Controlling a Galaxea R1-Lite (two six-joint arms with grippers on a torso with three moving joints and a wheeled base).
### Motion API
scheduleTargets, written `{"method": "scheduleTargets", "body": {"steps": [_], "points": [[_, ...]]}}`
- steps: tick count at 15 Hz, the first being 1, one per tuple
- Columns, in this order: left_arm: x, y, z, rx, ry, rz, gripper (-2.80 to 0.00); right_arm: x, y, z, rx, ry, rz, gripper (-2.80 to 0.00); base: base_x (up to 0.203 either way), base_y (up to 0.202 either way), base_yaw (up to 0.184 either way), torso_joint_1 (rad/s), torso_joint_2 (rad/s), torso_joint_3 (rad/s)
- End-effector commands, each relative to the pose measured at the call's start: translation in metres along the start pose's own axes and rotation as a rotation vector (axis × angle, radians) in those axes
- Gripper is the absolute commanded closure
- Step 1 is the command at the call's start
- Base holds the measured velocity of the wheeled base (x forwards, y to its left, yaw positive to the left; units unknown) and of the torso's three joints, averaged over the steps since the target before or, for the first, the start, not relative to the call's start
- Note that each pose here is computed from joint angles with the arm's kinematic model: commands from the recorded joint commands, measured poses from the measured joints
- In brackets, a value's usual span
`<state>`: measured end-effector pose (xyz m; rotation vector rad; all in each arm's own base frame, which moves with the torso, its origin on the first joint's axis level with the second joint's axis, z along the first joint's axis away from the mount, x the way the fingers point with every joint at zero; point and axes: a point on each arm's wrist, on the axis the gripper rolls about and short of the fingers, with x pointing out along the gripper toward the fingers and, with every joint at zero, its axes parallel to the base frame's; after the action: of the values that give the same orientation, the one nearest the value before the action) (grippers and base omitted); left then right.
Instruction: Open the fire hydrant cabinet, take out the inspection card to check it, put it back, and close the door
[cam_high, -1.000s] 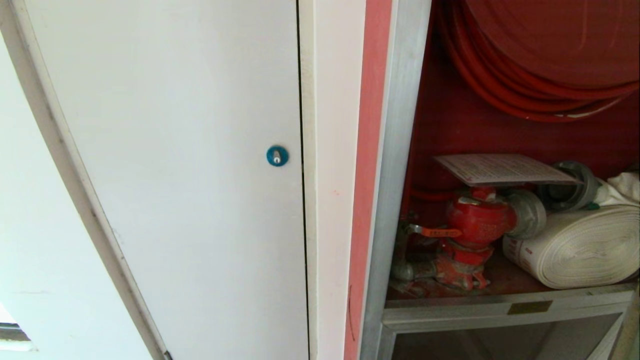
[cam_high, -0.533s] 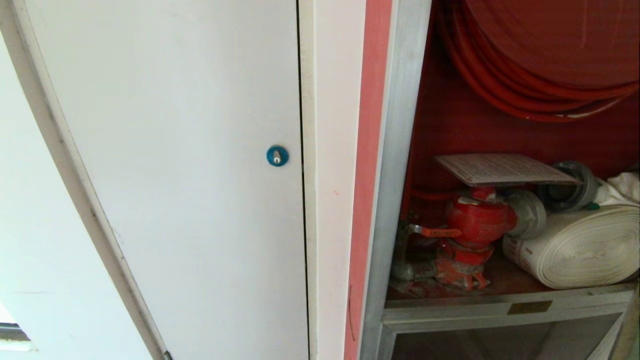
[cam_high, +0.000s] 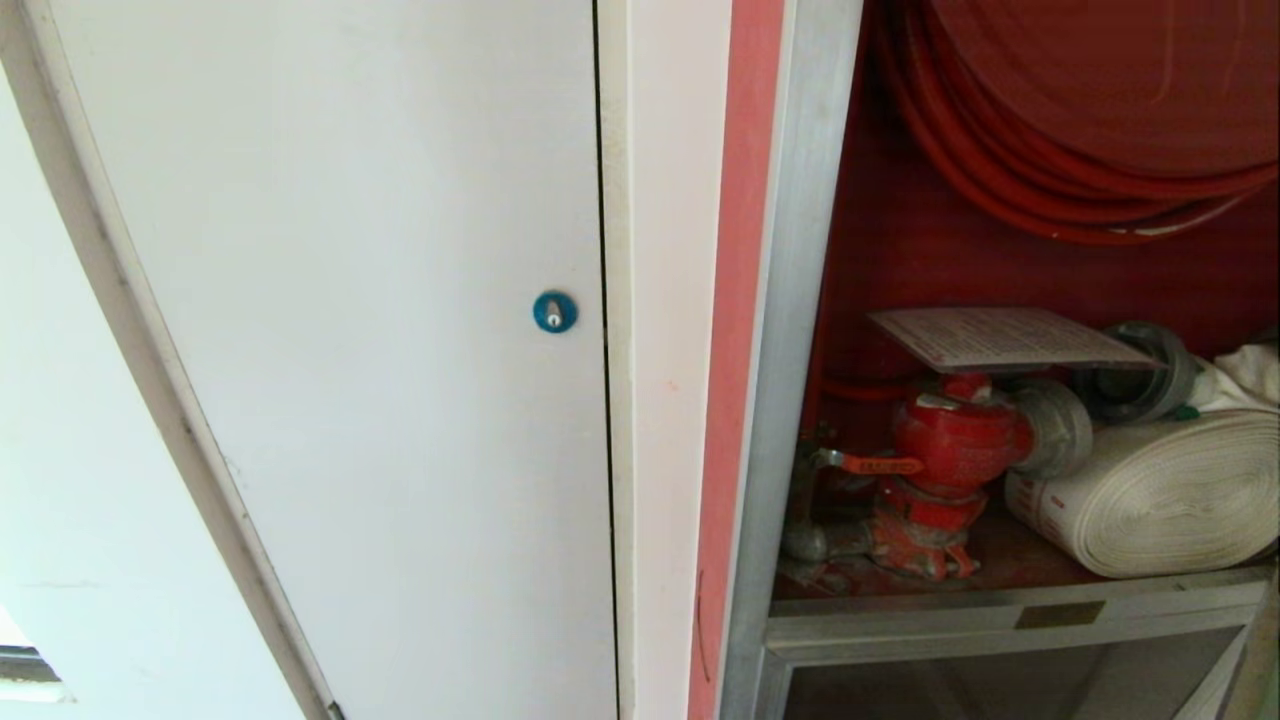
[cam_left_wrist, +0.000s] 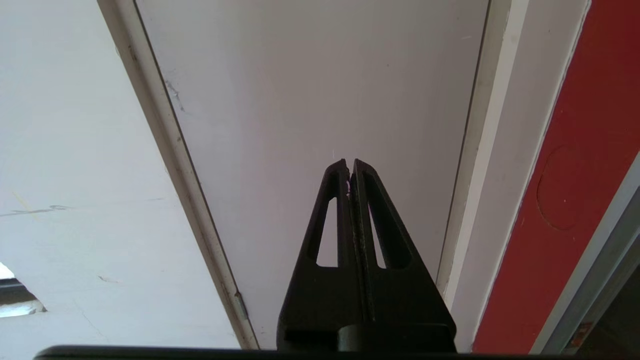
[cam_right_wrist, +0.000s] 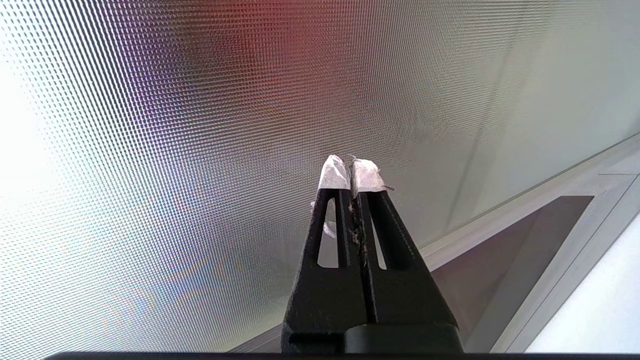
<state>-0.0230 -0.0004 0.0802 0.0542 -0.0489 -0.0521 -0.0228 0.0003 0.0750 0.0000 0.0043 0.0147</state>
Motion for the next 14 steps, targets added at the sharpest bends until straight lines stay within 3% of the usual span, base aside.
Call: {"method": "scheduleTargets", "body": {"steps": [1, 5, 14], "points": [[0.0013, -0.0003, -0.0056, 0.0, 0.019, -0.001, 0.0, 0.0001, 0.0, 0.0, 0.0, 0.002, 0.001, 0.0, 0.0, 0.0, 0.0, 0.0, 0.0, 0.0], [0.0014, -0.0003, -0.0059, -0.001, 0.02, -0.001, 0.0, 0.0001, 0.0, 0.0, 0.0, 0.002, 0.002, 0.0, -0.021, 0.0, 0.0, 0.002, 0.0, 0.001], [0.0013, -0.0003, -0.0055, -0.001, 0.018, -0.001, 0.0, 0.0001, 0.0, 0.0, 0.0, 0.002, 0.002, 0.0, -0.194, 0.0, 0.002, 0.0, 0.0, 0.002]]}}
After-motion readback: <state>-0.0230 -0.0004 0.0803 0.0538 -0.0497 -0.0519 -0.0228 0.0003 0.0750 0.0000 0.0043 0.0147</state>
